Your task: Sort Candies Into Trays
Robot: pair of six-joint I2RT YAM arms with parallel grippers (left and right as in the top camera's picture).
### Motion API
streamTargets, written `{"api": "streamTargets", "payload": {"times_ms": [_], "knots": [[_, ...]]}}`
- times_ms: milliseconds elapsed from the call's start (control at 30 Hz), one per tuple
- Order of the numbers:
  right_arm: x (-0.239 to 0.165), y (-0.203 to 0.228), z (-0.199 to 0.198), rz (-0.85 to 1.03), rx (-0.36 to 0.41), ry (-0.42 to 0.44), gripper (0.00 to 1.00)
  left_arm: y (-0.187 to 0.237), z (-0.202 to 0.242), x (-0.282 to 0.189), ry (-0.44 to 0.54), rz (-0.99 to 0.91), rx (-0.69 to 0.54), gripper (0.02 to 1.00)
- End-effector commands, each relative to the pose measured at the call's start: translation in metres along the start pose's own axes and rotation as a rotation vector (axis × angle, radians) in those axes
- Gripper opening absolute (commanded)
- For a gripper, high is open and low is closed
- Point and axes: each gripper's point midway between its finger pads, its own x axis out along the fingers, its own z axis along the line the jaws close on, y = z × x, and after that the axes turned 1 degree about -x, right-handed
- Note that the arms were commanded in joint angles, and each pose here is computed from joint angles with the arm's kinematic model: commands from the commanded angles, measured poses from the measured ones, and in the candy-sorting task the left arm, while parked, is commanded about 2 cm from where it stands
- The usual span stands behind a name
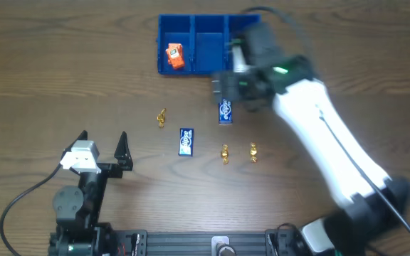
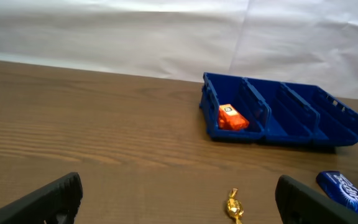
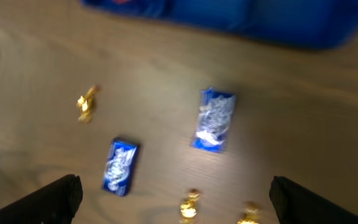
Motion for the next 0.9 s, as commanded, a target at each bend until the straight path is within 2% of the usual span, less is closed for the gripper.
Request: {"api": "streamTargets", "payload": {"times_ms": [33,100,200,333,500,633,767,833,900], "knots": [[0.044,0.03,0.055,0.141,0.067,0.007,0.998,0.017,0.001,0.001,0.009,0.046,0.0,0.998],[0.064,0.048,0.07,0.182,0.089,0.055,0.998,0.017,0.001,0.001,0.009,0.046,0.0,0.998],[0.091,0.073,0.086,0.231,0.079,0.107,0.998,0.017,0.001,0.001,0.009,0.046,0.0,0.998],[0.121,0.1,0.086,0.301,0.114,0.193,0.998,0.017,0.001,0.001,0.009,0.046,0.0,0.998],[0.149,0.112,0.078,0.315,0.188,0.271,0.998,0.017,0.001,0.001,0.009,0.046,0.0,0.998],[0.156,0.108,0.078,0.287,0.215,0.277,0.991,0.017,0.001,0.001,0.009,0.046,0.0,0.998],[0.169,0.112,0.075,0.299,0.215,0.289,0.908,0.017,0.001,0.001,0.009,0.046,0.0,0.998],[0.172,0.113,0.073,0.304,0.216,0.296,0.816,0.017,0.001,0.001,0.009,0.046,0.0,0.998],[0.173,0.113,0.073,0.304,0.219,0.296,0.682,0.017,0.001,0.001,0.009,0.046,0.0,0.998]]}}
